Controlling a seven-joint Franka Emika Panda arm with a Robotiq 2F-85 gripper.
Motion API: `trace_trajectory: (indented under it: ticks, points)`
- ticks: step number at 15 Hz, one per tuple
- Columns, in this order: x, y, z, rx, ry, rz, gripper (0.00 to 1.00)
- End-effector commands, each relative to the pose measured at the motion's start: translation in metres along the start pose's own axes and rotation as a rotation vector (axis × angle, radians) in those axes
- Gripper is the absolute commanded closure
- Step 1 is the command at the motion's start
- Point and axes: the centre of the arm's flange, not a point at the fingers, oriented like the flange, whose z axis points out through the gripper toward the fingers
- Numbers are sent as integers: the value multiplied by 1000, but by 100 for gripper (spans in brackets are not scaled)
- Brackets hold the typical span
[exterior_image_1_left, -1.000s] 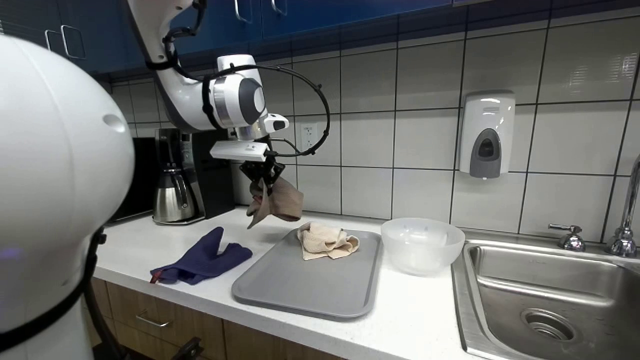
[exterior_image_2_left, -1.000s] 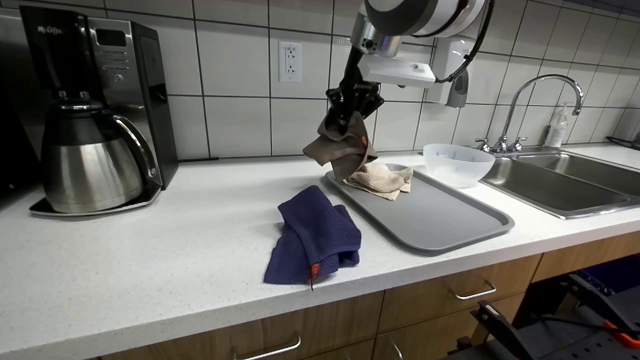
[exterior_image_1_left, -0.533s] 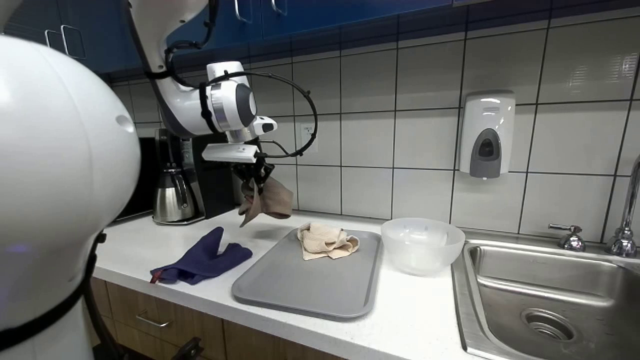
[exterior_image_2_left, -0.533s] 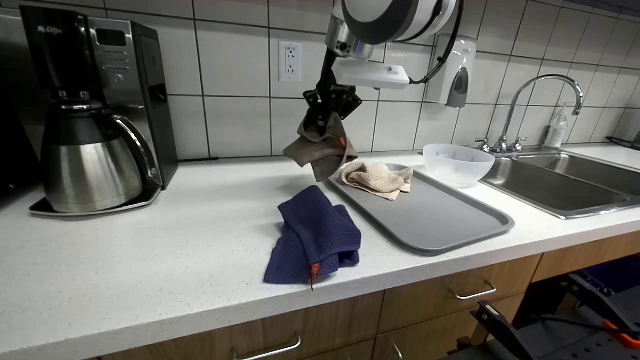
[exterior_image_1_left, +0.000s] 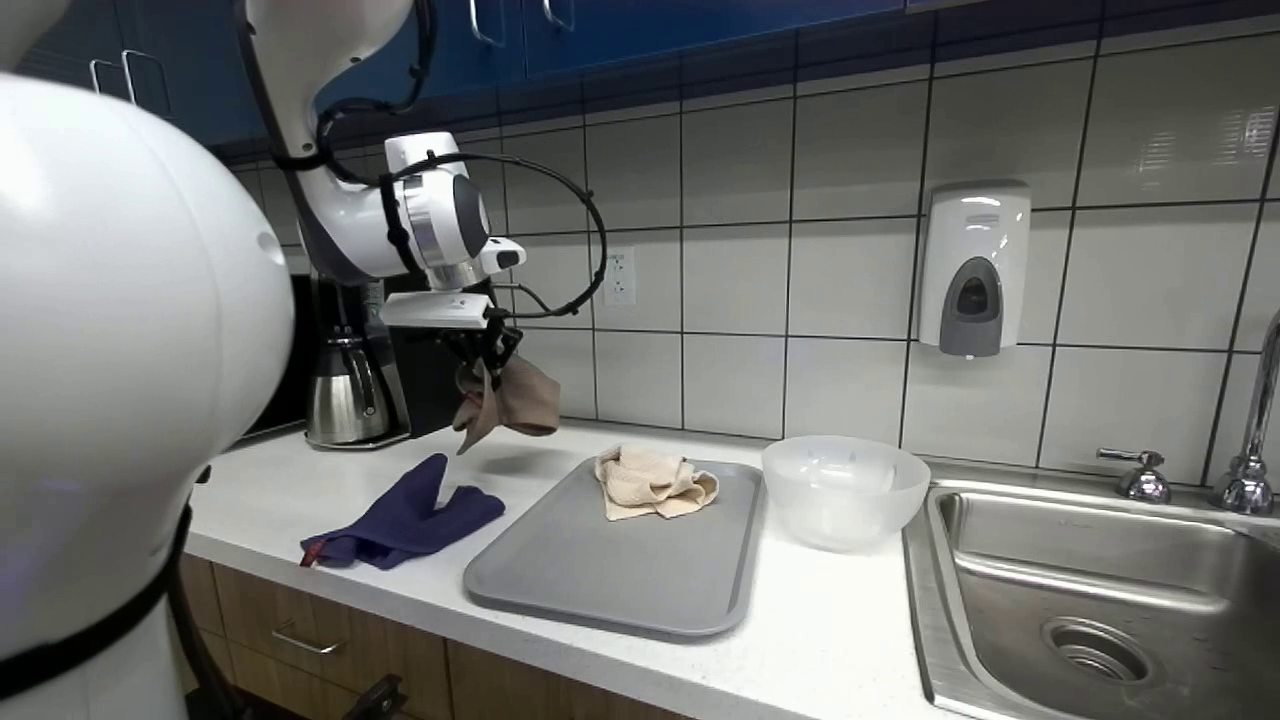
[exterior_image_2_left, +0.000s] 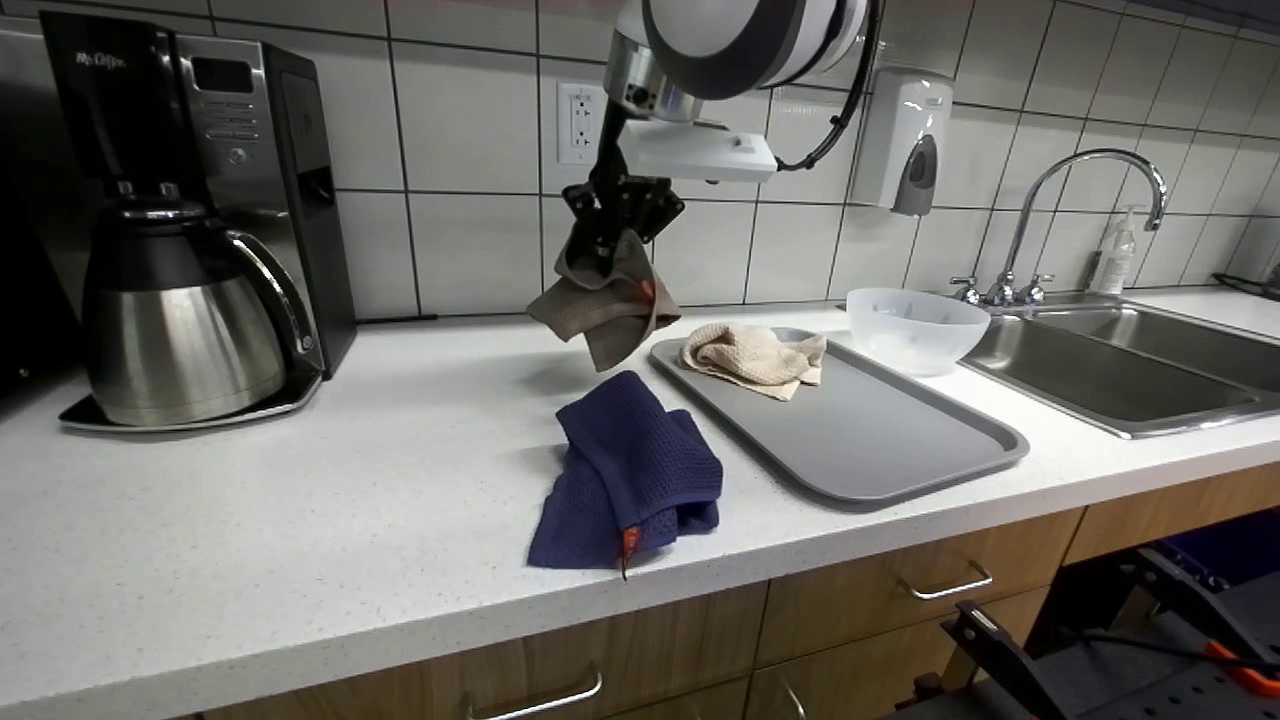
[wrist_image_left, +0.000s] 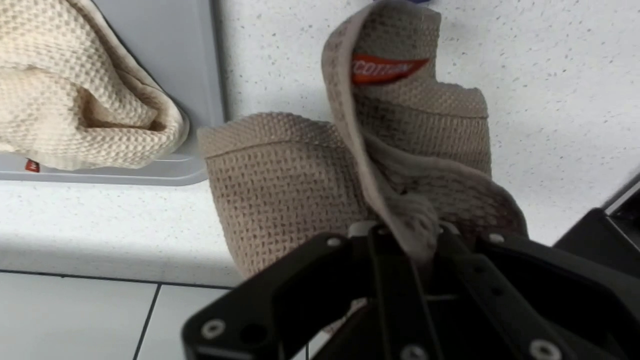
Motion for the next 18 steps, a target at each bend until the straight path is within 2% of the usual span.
trace_trajectory:
  ticks: [1, 9, 18]
  points:
    - [12, -17, 7, -17, -3, -11, 99]
    - [12, -38, 17, 1, -14, -38, 99]
    - [5, -80, 18, 9, -38, -68, 99]
